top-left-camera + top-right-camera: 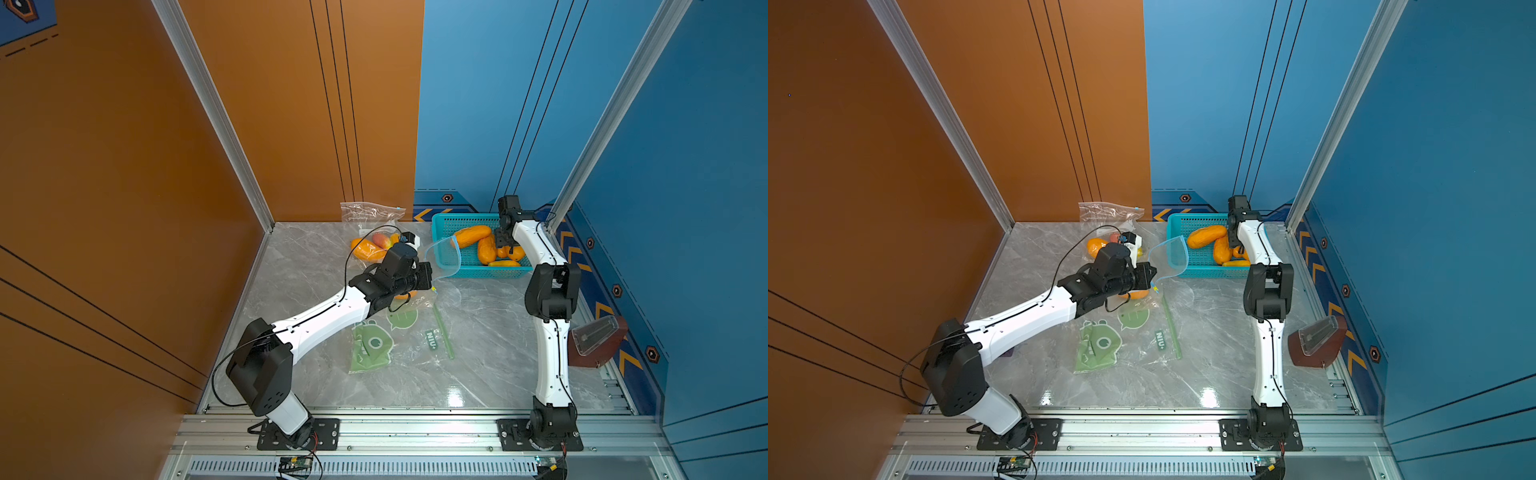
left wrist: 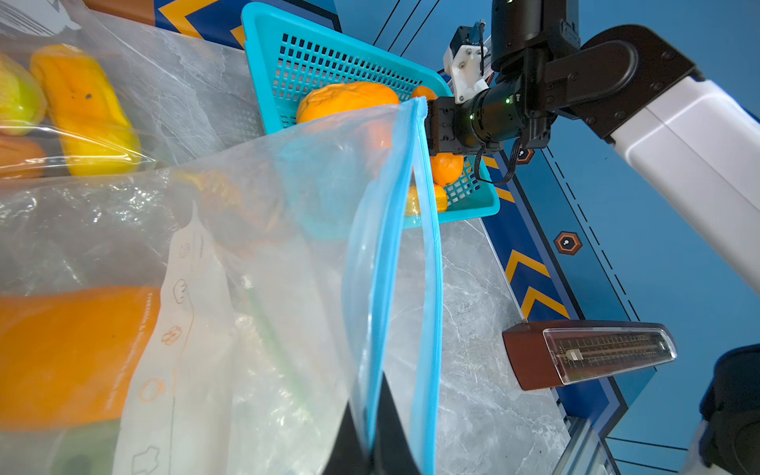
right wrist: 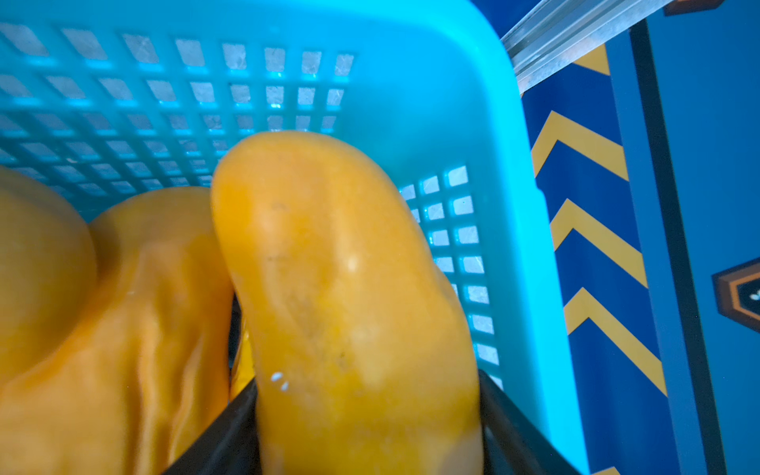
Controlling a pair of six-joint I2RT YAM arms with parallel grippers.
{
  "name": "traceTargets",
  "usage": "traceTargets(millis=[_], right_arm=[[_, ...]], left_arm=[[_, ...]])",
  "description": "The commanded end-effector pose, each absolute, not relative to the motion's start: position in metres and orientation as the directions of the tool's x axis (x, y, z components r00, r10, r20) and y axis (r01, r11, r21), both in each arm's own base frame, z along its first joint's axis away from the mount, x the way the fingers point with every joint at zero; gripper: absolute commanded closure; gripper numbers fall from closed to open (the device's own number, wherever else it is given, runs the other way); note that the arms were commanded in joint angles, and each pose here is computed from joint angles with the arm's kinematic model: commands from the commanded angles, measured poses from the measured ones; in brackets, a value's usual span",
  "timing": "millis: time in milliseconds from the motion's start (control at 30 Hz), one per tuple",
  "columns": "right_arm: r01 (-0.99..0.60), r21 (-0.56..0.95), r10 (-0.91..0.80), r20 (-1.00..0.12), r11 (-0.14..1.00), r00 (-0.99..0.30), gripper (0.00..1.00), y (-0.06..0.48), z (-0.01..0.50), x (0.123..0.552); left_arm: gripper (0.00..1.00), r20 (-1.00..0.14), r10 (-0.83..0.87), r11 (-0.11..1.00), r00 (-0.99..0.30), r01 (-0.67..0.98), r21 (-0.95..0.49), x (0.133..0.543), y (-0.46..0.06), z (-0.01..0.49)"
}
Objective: Place the mango in a zip-top bag and seal the zipper
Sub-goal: Pick up the mango from the basket, then place the mango in the zipper food storage bag.
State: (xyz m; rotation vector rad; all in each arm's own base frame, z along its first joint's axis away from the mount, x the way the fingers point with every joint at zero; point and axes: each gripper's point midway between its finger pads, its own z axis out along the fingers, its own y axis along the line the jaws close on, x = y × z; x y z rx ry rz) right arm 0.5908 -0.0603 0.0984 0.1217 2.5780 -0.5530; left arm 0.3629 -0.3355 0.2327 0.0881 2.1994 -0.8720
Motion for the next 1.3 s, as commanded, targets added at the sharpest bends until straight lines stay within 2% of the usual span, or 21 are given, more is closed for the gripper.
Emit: traceTargets(millis=[0, 100, 200, 367, 500, 667, 767, 1000, 1267], right_arm=[[0.180, -0.314, -0.005, -0.510, 0.932, -0.860, 0.60, -0.055, 0.128, 0.584], [0.187, -0.269, 0.009, -0.550, 0.945, -0.835, 0.73, -0.048, 0.153, 0.580], [0.194, -0.191, 0.042, -0.600, 0.962, -0.799, 0.81, -0.039, 0.184, 0.574], [0.203, -0.024, 0.132, -0.683, 0.979, -0.718, 0.87, -0.020, 0.233, 0.557], [0.166, 0.174, 0.240, -0.747, 0.971, -0.619, 0.88, 0.003, 0.276, 0.534], [0.062, 0.458, 0.426, -0.757, 0.887, -0.495, 0.88, 0.044, 0.309, 0.500], [0.000, 0.550, 0.494, -0.750, 0.835, -0.441, 0.88, 0.071, 0.320, 0.476], [-0.138, 0.633, 0.564, -0.753, 0.762, -0.340, 0.89, 0.138, 0.322, 0.427], [-0.237, 0.612, 0.538, -0.784, 0.755, -0.311, 0.89, 0.189, 0.322, 0.413]], left_arm=[[1.00, -0.672, -0.202, 0.757, -0.712, 0.321, -0.568, 0.364, -0.336, 0.235], [1.00, -0.672, -0.201, 0.759, -0.713, 0.320, -0.567, 0.363, -0.335, 0.235], [1.00, -0.673, -0.201, 0.757, -0.712, 0.323, -0.568, 0.361, -0.335, 0.236], [1.00, -0.674, -0.196, 0.750, -0.712, 0.334, -0.571, 0.359, -0.337, 0.238], [1.00, -0.672, -0.189, 0.744, -0.716, 0.342, -0.574, 0.355, -0.338, 0.239], [1.00, -0.680, -0.191, 0.748, -0.708, 0.343, -0.568, 0.354, -0.335, 0.241], [1.00, -0.680, -0.191, 0.749, -0.708, 0.342, -0.567, 0.354, -0.335, 0.241], [1.00, -0.678, -0.189, 0.744, -0.711, 0.346, -0.571, 0.354, -0.336, 0.243], [1.00, -0.682, -0.191, 0.741, -0.706, 0.352, -0.572, 0.353, -0.335, 0.247]])
